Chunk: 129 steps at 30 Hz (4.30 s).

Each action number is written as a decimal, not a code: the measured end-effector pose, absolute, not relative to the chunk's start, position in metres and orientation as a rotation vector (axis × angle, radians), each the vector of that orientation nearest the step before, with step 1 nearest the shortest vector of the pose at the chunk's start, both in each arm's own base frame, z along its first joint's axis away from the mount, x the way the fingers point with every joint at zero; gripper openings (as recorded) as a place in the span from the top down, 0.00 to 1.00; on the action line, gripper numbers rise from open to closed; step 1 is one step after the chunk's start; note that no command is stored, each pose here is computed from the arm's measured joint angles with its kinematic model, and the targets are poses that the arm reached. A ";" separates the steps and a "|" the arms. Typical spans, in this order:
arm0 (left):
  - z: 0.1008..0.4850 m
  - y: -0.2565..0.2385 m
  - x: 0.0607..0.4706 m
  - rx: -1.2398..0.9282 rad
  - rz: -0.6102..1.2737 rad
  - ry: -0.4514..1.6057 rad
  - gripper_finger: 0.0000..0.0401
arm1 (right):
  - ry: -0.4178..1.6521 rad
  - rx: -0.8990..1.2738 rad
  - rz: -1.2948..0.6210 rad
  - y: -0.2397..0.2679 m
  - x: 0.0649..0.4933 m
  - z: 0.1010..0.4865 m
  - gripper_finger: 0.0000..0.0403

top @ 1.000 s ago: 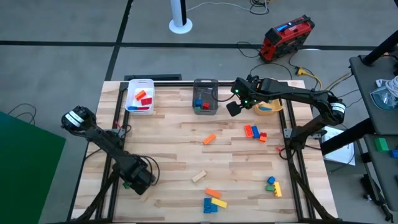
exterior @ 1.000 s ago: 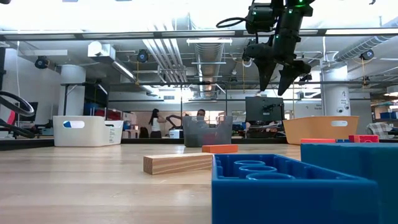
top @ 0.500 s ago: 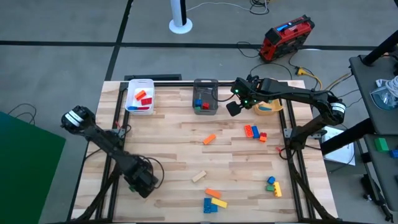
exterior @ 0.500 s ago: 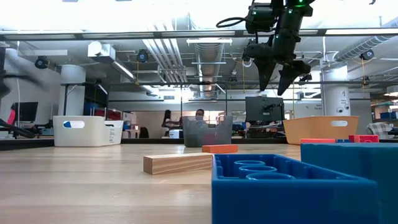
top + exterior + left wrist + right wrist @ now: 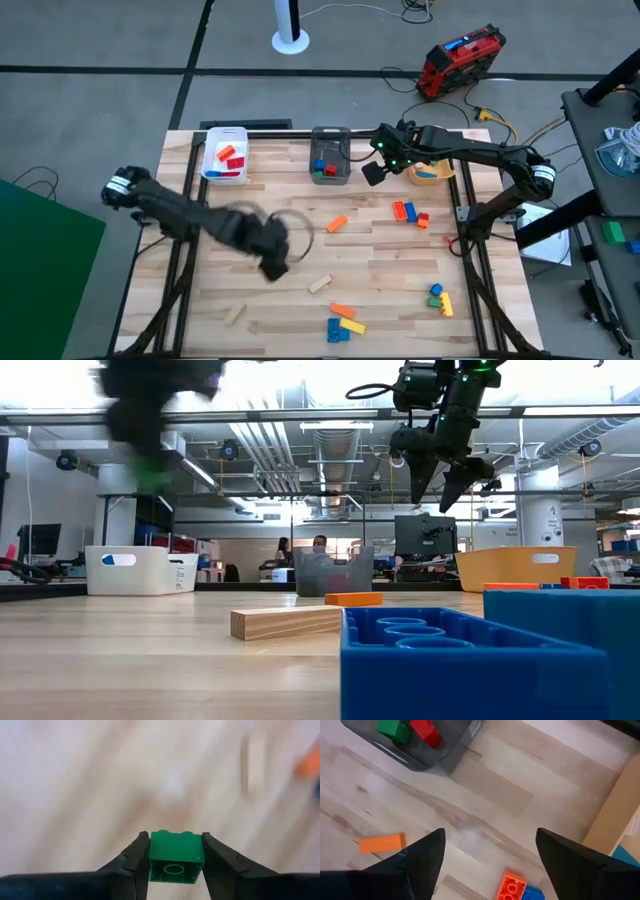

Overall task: Sort blocks by size
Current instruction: Put the left small green game piece into the black bin, then put the top orange block into the yellow bin

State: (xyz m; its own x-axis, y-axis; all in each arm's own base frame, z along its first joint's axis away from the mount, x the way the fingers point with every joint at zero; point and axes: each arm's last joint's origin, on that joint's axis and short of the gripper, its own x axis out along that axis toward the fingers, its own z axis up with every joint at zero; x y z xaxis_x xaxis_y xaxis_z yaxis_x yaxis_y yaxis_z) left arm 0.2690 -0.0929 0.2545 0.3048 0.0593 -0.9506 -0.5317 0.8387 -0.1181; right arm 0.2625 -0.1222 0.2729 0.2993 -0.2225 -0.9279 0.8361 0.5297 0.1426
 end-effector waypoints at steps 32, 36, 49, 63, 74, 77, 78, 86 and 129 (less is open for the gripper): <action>0.240 0.206 0.373 -0.357 0.399 0.724 0.69 | 0.884 0.812 -0.756 -0.101 0.244 0.307 0.34; 0.239 0.209 0.379 -0.332 0.403 0.752 0.69 | 0.884 0.806 -0.757 -0.100 0.244 0.307 0.31; 0.234 0.213 0.375 -0.359 0.500 0.813 0.52 | 0.893 0.803 -0.761 -0.100 0.244 0.305 0.26; 0.253 0.191 0.367 -0.344 0.458 0.865 0.42 | 0.916 0.765 -0.740 -0.100 0.244 0.300 0.28; 0.308 0.140 0.327 -0.341 0.406 0.948 0.42 | 0.838 0.598 -0.519 -0.078 0.266 0.307 0.33; 0.321 0.127 0.316 -0.347 0.404 0.919 0.42 | 0.828 0.580 -0.416 -0.068 0.278 0.304 0.36; 0.325 0.123 0.312 -0.344 0.413 0.915 0.42 | 0.835 0.571 -0.381 -0.065 0.282 0.302 0.36; 0.358 0.097 0.284 -0.299 0.482 0.851 0.42 | 0.965 0.496 -0.247 -0.039 0.307 0.274 0.38; 0.378 0.033 0.257 -0.320 0.409 0.879 0.42 | 1.203 -0.268 0.233 -0.022 0.399 0.145 0.45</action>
